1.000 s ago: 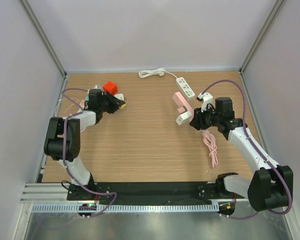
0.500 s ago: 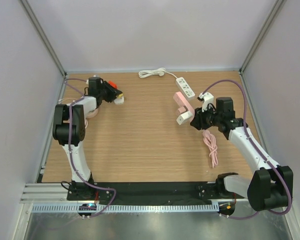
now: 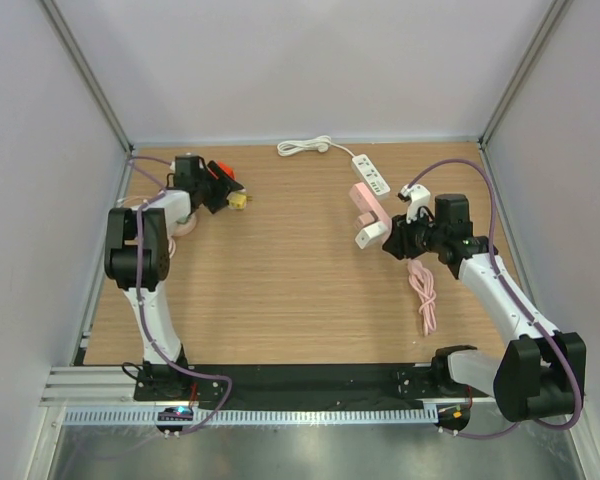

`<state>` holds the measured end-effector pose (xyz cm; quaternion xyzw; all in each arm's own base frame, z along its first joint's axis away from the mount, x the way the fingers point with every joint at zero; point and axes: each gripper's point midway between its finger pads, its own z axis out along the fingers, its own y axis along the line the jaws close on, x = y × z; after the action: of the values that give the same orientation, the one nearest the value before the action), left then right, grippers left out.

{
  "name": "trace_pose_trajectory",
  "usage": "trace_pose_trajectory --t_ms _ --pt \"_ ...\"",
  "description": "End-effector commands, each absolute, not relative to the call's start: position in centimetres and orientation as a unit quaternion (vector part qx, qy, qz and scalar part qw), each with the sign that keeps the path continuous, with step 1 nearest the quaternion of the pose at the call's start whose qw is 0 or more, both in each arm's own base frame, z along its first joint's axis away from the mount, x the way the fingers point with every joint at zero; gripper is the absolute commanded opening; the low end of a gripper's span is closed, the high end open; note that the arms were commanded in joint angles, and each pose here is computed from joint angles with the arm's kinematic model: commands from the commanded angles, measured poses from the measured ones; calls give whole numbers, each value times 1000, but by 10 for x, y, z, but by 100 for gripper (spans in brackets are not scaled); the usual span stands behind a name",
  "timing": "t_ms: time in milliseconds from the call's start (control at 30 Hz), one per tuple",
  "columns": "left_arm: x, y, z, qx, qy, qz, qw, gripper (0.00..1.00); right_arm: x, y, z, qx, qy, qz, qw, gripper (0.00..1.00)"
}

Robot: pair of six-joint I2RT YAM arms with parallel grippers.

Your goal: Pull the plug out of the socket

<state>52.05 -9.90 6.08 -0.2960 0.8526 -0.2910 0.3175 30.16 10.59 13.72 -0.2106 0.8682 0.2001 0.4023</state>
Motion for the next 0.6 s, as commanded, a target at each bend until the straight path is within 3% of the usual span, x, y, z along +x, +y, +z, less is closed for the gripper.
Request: trace_pose_trajectory --t_ms 0,267,567 --pt "523 -82 89 -282 852 -274 345 68 322 113 186 -229 826 208 472 1" --pt "509 -70 143 -232 849 -249 405 74 319 116 184 -238 824 221 465 1" --pt "461 -131 180 -155 817 -373 412 75 311 131 173 -254 823 268 432 1"
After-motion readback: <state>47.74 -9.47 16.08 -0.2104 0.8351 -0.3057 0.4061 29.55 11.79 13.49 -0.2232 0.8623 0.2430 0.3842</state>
